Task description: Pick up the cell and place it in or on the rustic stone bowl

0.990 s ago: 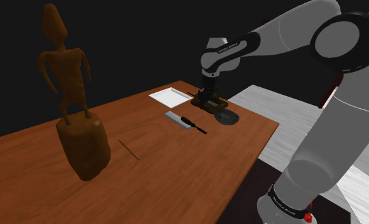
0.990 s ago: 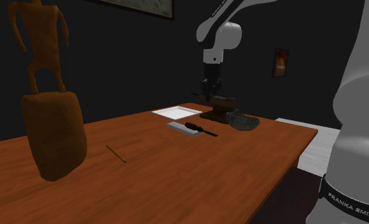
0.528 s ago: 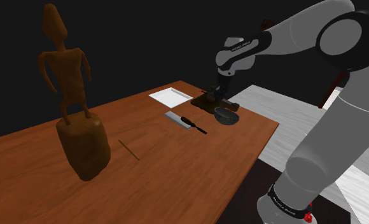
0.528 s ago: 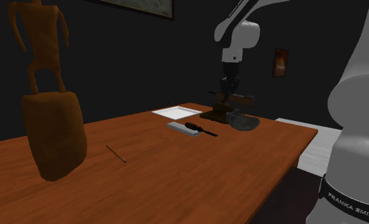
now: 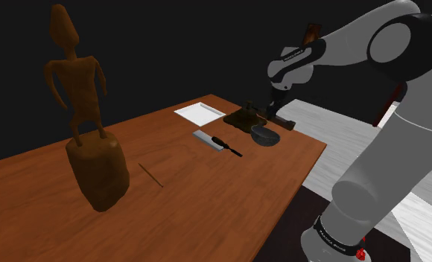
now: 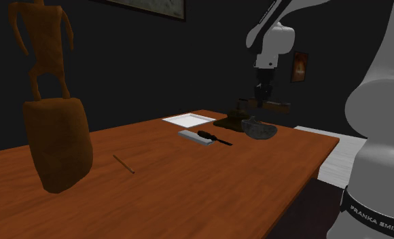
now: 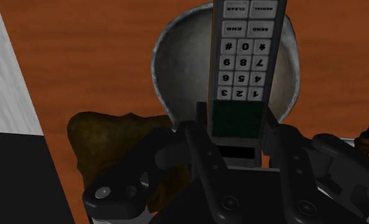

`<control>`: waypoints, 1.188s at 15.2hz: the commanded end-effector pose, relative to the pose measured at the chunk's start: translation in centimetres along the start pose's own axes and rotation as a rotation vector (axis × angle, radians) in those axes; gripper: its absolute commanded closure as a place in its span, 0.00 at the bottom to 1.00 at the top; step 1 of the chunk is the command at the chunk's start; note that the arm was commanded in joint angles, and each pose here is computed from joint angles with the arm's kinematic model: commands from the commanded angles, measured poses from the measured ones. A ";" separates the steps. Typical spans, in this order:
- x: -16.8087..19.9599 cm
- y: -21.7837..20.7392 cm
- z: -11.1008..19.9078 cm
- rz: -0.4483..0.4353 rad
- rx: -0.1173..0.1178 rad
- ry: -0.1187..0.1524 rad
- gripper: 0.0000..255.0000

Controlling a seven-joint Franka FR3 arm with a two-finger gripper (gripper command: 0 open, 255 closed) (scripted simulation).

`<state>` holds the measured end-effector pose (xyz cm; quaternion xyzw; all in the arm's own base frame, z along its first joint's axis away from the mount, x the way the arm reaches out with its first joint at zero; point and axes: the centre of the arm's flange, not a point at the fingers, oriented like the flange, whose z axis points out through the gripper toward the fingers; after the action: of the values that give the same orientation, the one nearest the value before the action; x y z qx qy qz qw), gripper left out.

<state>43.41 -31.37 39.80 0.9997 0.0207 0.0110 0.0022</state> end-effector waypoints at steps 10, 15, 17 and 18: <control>-0.3 0.3 5.8 -0.002 0.000 0.000 1.00; -0.3 0.3 6.2 -0.002 0.000 0.000 1.00; -0.3 0.3 6.2 -0.002 0.000 0.000 1.00; -0.3 0.3 6.2 -0.002 0.000 0.000 1.00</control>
<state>43.20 -31.69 33.55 0.9997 0.0215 0.0109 0.0022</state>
